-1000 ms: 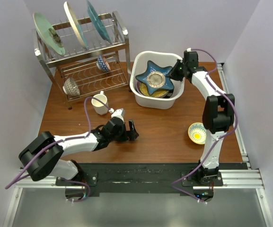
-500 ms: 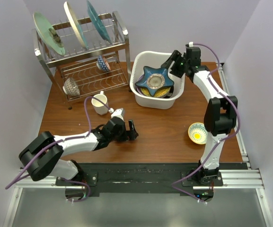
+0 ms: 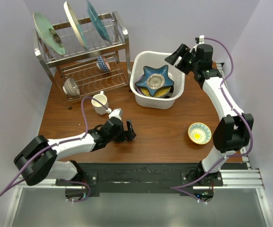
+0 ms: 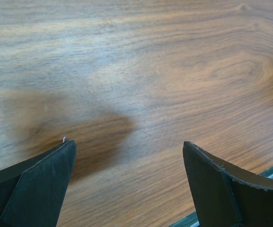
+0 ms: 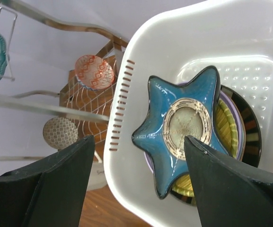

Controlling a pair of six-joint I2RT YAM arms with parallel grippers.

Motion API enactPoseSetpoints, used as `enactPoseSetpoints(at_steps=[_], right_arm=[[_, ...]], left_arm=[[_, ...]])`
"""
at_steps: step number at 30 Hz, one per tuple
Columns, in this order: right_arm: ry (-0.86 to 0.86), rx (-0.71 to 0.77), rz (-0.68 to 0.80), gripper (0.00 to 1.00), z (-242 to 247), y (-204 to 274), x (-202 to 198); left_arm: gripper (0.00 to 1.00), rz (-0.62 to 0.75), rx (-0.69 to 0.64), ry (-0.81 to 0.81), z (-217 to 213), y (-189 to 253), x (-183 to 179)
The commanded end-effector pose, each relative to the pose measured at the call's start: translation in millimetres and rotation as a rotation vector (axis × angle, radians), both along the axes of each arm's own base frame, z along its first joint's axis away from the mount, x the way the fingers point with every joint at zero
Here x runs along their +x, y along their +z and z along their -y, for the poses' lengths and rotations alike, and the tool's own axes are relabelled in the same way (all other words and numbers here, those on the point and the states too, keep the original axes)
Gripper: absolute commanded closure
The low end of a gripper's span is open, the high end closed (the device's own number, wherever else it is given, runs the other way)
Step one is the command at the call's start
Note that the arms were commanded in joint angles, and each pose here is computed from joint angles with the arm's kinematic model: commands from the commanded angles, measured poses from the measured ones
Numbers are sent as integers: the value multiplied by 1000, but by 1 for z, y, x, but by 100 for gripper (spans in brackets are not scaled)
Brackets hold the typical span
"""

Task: Place the plates into the plastic bin on the countertop
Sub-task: Place the plate in the plastic bin, then reset both arms

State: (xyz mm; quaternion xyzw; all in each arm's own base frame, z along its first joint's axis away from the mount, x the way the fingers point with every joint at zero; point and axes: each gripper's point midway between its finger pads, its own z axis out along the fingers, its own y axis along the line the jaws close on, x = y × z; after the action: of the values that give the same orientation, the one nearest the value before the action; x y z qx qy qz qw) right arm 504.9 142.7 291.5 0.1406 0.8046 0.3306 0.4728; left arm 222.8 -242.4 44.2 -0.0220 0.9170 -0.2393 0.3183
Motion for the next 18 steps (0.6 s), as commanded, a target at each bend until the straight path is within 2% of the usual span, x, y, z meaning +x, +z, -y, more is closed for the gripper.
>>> enactPoseSetpoints(at_steps=[1, 10, 18], right_arm=[[53, -4, 49, 20, -6, 10, -21], [67, -104, -2, 13, -6, -26, -64], [93, -244, -52, 12, -10, -53, -110]], left_arm=[[0, 36, -13, 12, -5, 8, 2], [0, 81, -39, -12, -1, 27, 5], [0, 110, 36, 0, -11, 41, 11]])
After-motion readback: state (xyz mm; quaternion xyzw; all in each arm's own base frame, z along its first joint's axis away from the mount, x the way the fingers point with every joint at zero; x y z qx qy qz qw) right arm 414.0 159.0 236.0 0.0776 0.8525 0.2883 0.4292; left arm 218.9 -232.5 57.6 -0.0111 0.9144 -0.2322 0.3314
